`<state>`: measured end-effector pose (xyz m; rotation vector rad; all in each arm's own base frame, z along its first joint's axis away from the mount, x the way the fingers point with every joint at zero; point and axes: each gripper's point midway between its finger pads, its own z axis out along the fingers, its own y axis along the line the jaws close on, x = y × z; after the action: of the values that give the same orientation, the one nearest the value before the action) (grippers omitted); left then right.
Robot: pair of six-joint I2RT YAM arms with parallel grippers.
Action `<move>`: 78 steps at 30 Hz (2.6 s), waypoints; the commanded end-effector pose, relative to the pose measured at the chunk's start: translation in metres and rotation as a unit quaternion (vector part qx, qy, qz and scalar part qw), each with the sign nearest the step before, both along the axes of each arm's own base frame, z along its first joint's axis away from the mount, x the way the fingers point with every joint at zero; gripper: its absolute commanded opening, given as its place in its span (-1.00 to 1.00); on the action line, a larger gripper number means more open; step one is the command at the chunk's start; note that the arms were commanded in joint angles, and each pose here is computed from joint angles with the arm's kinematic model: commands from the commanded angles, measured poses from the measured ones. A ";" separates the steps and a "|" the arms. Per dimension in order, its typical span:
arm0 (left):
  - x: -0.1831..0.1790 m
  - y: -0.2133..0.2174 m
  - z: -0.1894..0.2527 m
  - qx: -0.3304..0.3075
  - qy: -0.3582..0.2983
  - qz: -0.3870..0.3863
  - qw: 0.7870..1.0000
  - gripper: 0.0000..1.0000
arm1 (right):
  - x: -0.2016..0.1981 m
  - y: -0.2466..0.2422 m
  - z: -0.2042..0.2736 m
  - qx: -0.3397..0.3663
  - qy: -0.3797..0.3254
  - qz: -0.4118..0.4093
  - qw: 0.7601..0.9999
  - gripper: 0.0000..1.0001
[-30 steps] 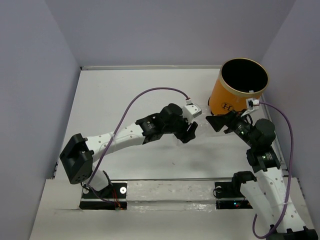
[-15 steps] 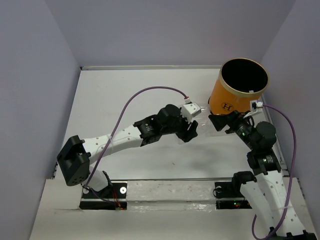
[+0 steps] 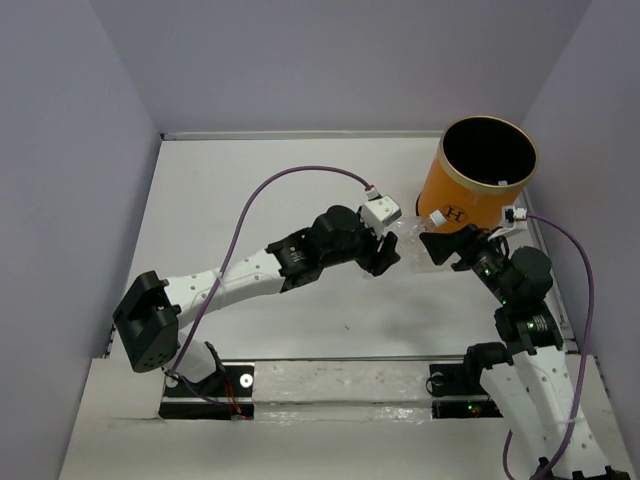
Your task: Put the plastic bottles in the bin
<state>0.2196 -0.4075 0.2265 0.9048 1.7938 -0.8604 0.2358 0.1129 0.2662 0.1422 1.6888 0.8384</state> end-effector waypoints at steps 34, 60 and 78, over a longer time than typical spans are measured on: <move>0.038 0.035 0.066 -0.081 -0.024 0.141 0.986 0.96 | 0.086 -0.094 0.224 -0.097 -0.224 -0.287 0.926 -0.57; 0.173 0.004 -0.046 0.216 -0.116 0.043 0.969 0.98 | 0.130 -0.111 0.183 -0.174 -0.121 -0.285 0.935 0.99; 0.167 -0.031 -0.134 0.260 -0.035 -0.060 0.963 0.98 | 0.071 -0.055 0.146 -0.099 -0.130 -0.138 0.977 0.97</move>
<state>0.3950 -0.4327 0.0907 1.3050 1.9516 -0.3714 0.3171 0.0501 0.3981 0.1489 1.4987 0.4015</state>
